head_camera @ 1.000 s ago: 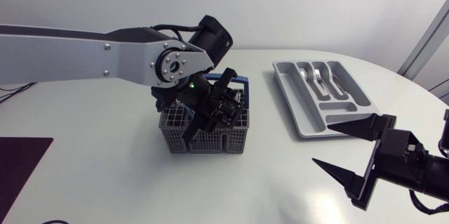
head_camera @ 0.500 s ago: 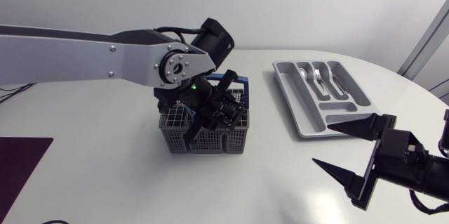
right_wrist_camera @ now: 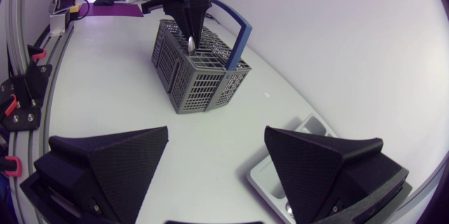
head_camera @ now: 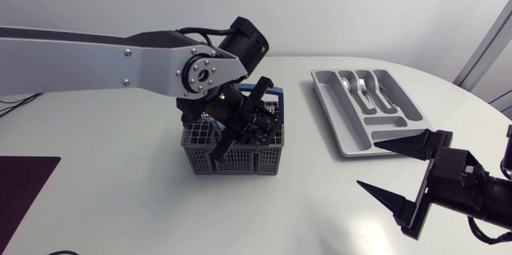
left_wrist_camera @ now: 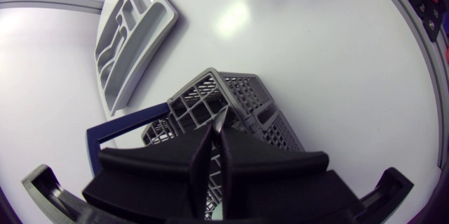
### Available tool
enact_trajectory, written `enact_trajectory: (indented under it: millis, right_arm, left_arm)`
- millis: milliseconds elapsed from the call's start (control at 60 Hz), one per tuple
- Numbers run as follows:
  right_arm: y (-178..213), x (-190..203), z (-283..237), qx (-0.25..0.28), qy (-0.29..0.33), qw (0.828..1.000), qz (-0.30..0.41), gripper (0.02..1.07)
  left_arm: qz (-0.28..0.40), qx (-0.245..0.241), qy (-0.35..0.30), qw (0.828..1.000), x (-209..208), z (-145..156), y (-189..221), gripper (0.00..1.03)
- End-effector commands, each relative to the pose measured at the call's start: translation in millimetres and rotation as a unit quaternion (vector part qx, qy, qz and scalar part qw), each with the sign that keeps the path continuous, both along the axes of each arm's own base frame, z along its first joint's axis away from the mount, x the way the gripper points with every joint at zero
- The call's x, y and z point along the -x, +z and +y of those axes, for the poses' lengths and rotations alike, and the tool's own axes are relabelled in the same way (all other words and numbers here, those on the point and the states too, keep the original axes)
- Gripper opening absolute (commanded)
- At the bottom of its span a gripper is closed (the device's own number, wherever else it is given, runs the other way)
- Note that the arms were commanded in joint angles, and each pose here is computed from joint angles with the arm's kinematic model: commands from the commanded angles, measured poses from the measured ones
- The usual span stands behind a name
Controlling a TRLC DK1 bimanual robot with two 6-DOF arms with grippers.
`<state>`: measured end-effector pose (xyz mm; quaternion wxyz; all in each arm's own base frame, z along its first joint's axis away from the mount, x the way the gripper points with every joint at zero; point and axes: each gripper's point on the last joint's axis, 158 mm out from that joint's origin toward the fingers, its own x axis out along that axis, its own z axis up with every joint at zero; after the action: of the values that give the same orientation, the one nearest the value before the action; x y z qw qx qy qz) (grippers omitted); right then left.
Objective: Unload the cutlery basket into the drawer organizer.
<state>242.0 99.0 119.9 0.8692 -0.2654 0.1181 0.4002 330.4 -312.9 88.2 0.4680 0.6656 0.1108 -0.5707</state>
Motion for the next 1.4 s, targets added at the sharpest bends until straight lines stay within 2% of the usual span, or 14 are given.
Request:
enact_trajectory:
  millis: [0,417,817,1000,1133,1183,1383]
  right_arm:
    - [-12.0,6.9,0.9,-0.001,0.002,1.000,0.014,1.01]
    - [-8.2,12.0,2.3,-0.002,0.001,1.000,0.010,1.01]
    - [3.5,21.4,3.9,-0.010,-0.009,1.000,-0.008,1.01]
    - [14.7,16.9,0.1,-0.026,-0.035,0.999,-0.024,1.01]
    - [23.0,8.3,-2.6,-0.040,-0.059,0.997,-0.032,1.01]
    - [26.8,4.4,-3.2,-0.047,-0.070,0.996,-0.036,1.01]
    - [44.0,-2.3,1.0,-0.063,-0.096,0.992,-0.059,0.93]
  left_arm:
    - [-0.010,0.016,0.000,1.000,-1.5,-3.5,16.8,0.09]
    - [-0.029,0.055,0.039,0.997,-4.4,13.1,50.3,0.09]
    - [-0.048,0.139,0.073,0.986,8.7,15.7,113.2,0.09]
    - [-0.026,0.190,0.128,0.973,11.5,11.9,134.9,0.09]
    - [0.013,0.214,0.186,0.959,18.9,1.1,131.9,0.10]
    - [0.037,0.226,0.231,0.945,18.4,-7.0,128.5,0.10]
    - [0.095,0.274,0.311,0.905,18.3,-29.3,136.4,0.09]
